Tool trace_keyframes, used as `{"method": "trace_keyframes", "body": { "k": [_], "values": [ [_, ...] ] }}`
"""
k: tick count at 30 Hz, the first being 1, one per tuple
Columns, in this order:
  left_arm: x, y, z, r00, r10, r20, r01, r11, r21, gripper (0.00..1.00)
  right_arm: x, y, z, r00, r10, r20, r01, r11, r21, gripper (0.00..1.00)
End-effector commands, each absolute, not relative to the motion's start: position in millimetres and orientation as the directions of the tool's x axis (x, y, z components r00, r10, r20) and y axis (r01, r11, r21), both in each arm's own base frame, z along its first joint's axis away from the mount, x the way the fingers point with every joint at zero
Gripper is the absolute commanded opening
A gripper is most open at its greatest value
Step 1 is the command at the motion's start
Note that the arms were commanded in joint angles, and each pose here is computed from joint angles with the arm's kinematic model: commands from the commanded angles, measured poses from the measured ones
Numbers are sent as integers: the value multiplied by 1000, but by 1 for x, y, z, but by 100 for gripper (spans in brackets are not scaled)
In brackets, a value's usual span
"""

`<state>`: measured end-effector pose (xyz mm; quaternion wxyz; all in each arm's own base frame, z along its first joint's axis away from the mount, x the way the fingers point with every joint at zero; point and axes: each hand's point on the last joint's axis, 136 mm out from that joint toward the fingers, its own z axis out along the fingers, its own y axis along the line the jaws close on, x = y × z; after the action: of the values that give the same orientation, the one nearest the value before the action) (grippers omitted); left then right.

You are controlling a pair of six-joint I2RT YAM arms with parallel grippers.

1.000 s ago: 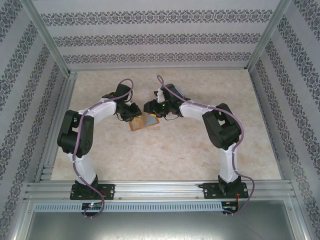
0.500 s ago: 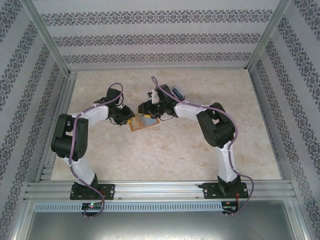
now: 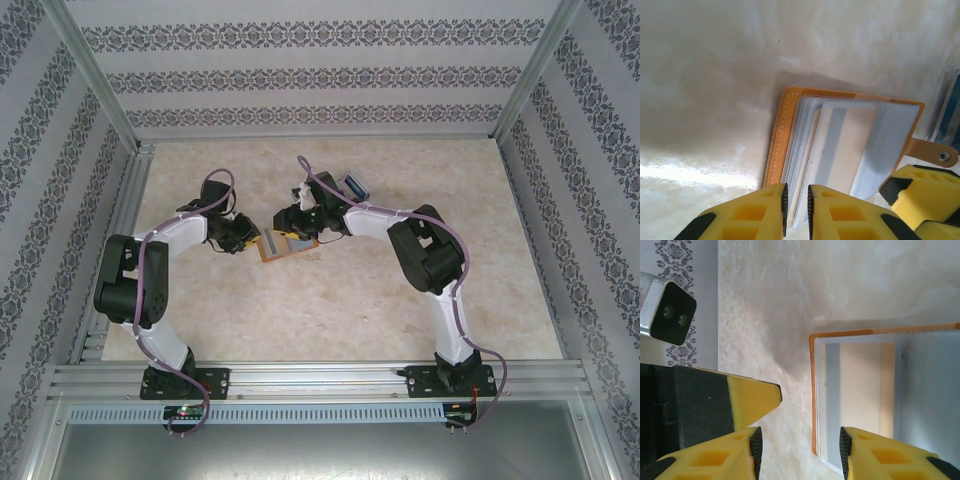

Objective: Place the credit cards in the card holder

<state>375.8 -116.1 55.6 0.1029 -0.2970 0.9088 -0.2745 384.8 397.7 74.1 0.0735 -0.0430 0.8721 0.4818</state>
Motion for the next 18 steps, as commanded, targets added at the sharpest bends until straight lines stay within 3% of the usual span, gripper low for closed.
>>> {"method": "trace_keyframes", "body": {
  "k": [1, 18],
  "values": [
    [378, -108, 64, -790, -611, -54, -483, 673, -560, 20, 388, 397, 82, -982, -11, -188, -165, 525, 835, 47],
    [396, -112, 79, -810, -579, -93, -428, 692, -581, 21, 385, 364, 69, -974, -13, -228, -184, 635, 750, 47]
  ]
}}
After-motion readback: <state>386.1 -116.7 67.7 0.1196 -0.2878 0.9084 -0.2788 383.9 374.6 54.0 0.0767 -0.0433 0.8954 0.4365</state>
